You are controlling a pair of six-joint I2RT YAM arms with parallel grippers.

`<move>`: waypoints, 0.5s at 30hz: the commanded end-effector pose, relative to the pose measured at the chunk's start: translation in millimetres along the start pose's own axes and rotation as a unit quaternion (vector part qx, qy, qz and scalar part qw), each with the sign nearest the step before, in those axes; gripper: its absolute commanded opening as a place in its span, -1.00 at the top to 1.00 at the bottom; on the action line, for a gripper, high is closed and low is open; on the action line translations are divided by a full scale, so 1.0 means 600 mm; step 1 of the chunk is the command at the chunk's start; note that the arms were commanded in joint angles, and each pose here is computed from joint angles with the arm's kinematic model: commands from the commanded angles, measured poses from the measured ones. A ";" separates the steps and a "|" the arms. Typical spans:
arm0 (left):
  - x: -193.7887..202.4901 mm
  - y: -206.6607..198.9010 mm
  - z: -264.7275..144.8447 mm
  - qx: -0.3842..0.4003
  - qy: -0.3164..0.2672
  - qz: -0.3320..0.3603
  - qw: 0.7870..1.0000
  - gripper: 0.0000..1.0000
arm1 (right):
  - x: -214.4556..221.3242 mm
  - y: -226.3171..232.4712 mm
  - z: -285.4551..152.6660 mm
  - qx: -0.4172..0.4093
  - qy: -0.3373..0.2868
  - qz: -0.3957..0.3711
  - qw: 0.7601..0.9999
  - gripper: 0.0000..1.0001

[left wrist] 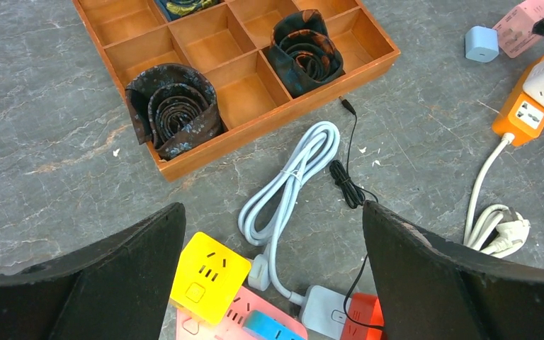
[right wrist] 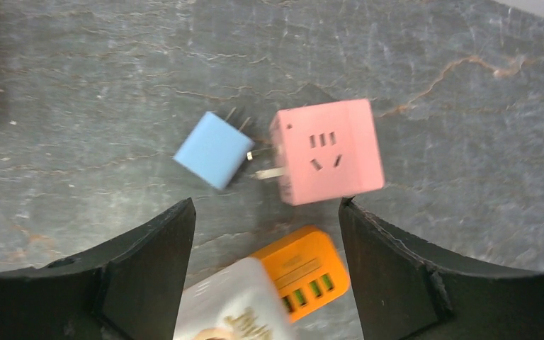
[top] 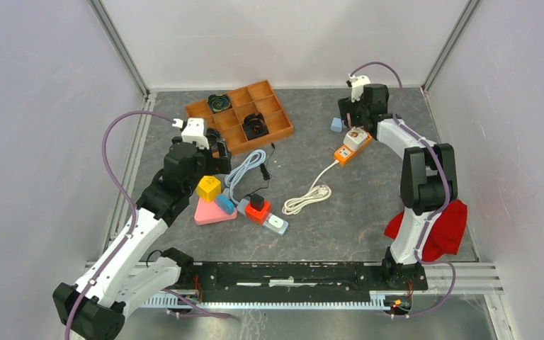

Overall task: Insert the plug
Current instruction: Pick up the plug from the center of the board.

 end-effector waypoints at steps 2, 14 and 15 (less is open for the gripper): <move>-0.021 -0.003 -0.009 0.009 -0.032 -0.015 0.999 -0.99 | -0.046 0.039 -0.034 0.067 -0.065 0.078 0.993 -0.57; -0.026 -0.003 -0.018 0.016 -0.049 -0.020 0.998 -0.99 | -0.003 0.093 0.011 0.130 -0.027 0.169 0.977 -0.57; -0.025 -0.003 -0.018 0.016 -0.049 -0.020 0.998 -0.99 | 0.002 0.091 0.014 0.138 -0.025 0.176 0.974 -0.58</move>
Point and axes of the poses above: each gripper's point midway between its finger pads, its own z axis out along the fingers, its own y axis along the line the jaws close on, x = y × z, the point moved 6 cm from there along -z, back along the fingers, and after that the axes turned 3 degrees about z, right-handed, at the moved point
